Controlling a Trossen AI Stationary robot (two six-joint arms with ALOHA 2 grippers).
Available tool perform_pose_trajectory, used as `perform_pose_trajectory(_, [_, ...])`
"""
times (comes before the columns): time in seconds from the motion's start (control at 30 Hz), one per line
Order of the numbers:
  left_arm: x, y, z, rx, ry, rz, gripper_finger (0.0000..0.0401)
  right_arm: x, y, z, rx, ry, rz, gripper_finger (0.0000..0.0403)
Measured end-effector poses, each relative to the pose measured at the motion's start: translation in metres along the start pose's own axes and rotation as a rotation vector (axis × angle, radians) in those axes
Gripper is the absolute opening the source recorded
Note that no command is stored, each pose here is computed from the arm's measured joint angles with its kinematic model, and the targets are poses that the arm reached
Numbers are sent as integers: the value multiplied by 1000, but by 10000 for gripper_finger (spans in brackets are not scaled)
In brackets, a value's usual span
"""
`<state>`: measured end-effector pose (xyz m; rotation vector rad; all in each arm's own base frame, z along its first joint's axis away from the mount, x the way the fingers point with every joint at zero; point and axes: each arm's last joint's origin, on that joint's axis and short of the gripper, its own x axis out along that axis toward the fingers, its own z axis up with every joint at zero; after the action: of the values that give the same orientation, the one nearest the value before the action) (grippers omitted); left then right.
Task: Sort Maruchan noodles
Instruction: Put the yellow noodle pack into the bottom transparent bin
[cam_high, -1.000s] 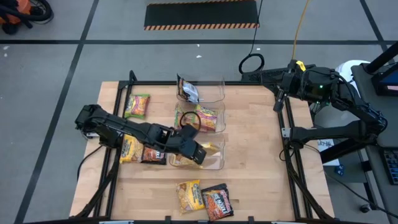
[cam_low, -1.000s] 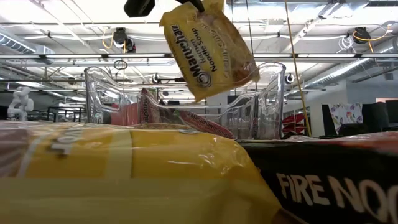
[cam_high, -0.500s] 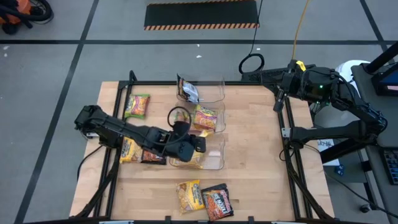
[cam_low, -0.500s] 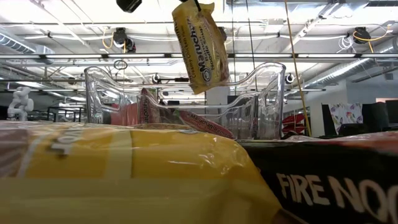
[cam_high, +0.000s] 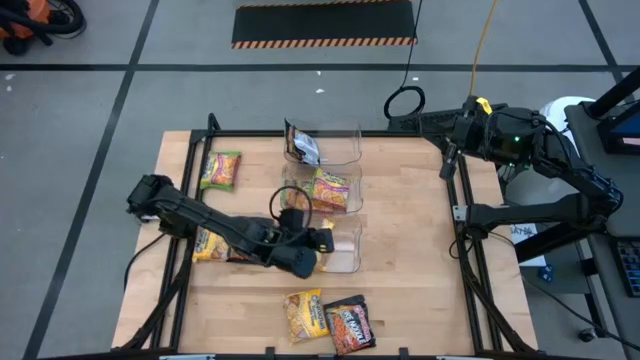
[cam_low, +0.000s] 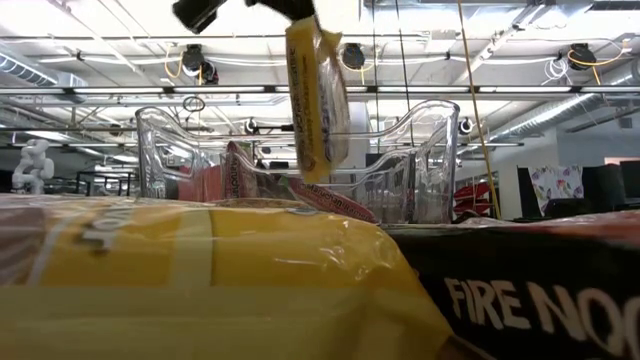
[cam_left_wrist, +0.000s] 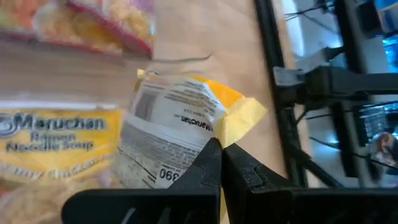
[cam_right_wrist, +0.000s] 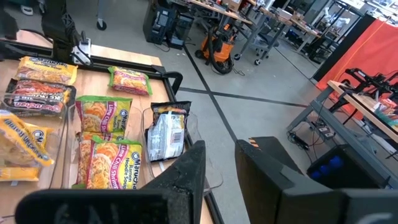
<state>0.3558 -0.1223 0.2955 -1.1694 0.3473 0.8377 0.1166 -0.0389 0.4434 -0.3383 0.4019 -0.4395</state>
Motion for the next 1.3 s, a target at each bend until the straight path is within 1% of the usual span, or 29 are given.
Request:
perform_pose_trajectory(0.2, [3,6,-11,-2,32,37,0,0,0,0,0,-1,3,82])
perform_pose_trajectory(0.37, [3,8,-15,10,34,49,0,0,0,0,0,-2,3,82])
perform_pose_trajectory(0.6, [0,20,-18,38,93,166,0,0,0,0,0,-2,3,82])
perform_pose_trajectory(0.8, [-5,27,-21,51,101,221,0,0,0,0,0,-1,3,82])
perform_pose_trajectory(0.93, [-6,31,-21,64,130,266,0,0,0,0,0,-2,3,82])
perform_pose_trajectory(1.07, [-7,35,-20,76,124,303,0,0,0,0,0,-1,3,82])
perform_pose_trajectory(1.3, [-10,45,-15,120,143,429,0,0,0,0,0,-1,3,82])
